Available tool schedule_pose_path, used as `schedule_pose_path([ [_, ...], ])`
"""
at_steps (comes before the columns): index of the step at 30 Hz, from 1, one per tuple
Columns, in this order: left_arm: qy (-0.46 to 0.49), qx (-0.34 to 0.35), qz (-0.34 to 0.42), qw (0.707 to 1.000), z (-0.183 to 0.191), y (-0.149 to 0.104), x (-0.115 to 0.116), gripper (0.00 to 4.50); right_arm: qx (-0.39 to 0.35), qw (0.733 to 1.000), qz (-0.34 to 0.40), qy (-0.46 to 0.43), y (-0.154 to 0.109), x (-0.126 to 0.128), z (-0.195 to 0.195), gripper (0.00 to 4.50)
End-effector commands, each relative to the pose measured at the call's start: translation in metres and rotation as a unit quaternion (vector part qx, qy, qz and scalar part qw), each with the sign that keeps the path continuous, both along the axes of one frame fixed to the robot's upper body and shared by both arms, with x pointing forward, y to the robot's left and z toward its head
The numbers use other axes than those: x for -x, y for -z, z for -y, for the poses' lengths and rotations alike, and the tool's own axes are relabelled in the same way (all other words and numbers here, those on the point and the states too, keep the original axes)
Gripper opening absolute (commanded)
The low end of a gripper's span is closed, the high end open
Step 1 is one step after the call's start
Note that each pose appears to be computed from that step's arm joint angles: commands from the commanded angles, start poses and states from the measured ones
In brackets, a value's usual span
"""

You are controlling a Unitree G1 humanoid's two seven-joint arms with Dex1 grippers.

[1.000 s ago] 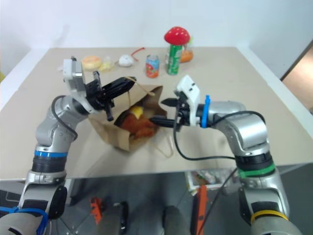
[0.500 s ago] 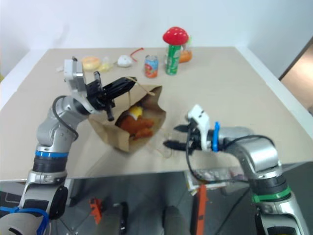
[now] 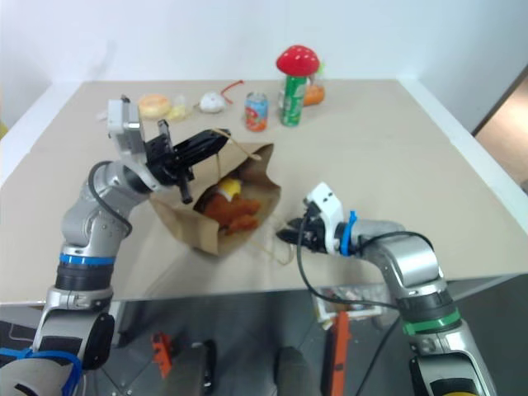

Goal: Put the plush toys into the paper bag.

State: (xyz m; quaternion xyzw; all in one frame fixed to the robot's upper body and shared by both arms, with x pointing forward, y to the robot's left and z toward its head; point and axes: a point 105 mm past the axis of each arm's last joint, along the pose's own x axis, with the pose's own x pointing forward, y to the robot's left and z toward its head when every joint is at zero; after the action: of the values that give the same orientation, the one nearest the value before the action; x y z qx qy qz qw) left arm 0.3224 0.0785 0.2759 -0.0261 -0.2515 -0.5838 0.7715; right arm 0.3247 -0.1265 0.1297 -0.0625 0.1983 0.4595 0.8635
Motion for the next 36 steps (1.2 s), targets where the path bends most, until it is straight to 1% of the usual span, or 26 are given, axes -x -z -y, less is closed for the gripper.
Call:
schedule_pose_path([
  [1,-0.008,0.009,0.028,1.000,-0.005,-0.012,0.004,0.00,-0.014,0.999,0.043,-0.025,-0.028,0.004,0.002,0.35],
  [2,-0.008,0.010,0.027,1.000,-0.005,-0.012,0.004,0.00,-0.016,0.998,0.044,-0.030,-0.030,0.005,0.002,0.02],
  [7,-0.012,0.016,0.024,1.000,-0.005,-0.013,0.001,0.00,-0.040,0.996,0.056,-0.055,-0.048,0.013,0.001,0.02],
  [11,-0.017,0.037,0.009,0.999,-0.007,-0.018,-0.003,0.00,-0.112,0.989,0.084,-0.053,-0.086,0.011,0.000,0.02],
  [13,-0.013,0.067,-0.015,0.998,-0.008,-0.027,-0.006,0.00,-0.143,0.984,0.093,-0.057,-0.104,0.012,-0.001,0.02],
  [15,0.002,0.096,-0.064,0.993,-0.008,-0.036,-0.009,0.00,-0.167,0.979,0.104,-0.061,-0.121,0.013,-0.003,0.02],
  [17,0.019,0.095,-0.124,0.988,-0.006,-0.034,-0.012,0.00,-0.181,0.975,0.114,-0.061,-0.133,0.012,-0.004,0.02],
  [20,0.021,0.078,-0.193,0.978,-0.004,-0.023,-0.019,0.00,-0.185,0.974,0.118,-0.055,-0.139,0.009,-0.007,0.02],
  [25,-0.028,0.009,-0.238,0.971,-0.002,0.014,-0.029,0.00,-0.160,0.980,0.118,-0.017,-0.132,-0.007,-0.006,0.02],
  [26,-0.038,0.004,-0.242,0.970,-0.003,0.018,-0.031,0.00,-0.163,0.980,0.115,-0.005,-0.134,-0.011,-0.006,0.02],
  [29,-0.071,0.018,-0.286,0.955,-0.008,0.023,-0.047,0.00,-0.184,0.975,0.112,0.049,-0.146,-0.030,-0.002,0.02],
  [31,-0.092,0.027,-0.300,0.949,-0.013,0.023,-0.055,0.00,-0.186,0.975,0.109,0.060,-0.148,-0.035,-0.001,0.02],
  [33,-0.102,0.029,-0.301,0.948,-0.015,0.022,-0.058,0.00,-0.184,0.975,0.107,0.065,-0.147,-0.036,-0.001,0.02],
  [34,-0.099,0.031,-0.303,0.947,-0.015,0.022,-0.058,0.54,-0.183,0.975,0.106,0.066,-0.147,-0.037,0.000,0.00],
  [35,-0.092,0.036,-0.304,0.947,-0.015,0.020,-0.057,0.86,-0.183,0.975,0.105,0.067,-0.146,-0.037,0.001,0.54],
  [36,-0.084,0.042,-0.306,0.947,-0.015,0.017,-0.056,1.31,-0.184,0.975,0.105,0.066,-0.146,-0.036,0.001,0.76],
])
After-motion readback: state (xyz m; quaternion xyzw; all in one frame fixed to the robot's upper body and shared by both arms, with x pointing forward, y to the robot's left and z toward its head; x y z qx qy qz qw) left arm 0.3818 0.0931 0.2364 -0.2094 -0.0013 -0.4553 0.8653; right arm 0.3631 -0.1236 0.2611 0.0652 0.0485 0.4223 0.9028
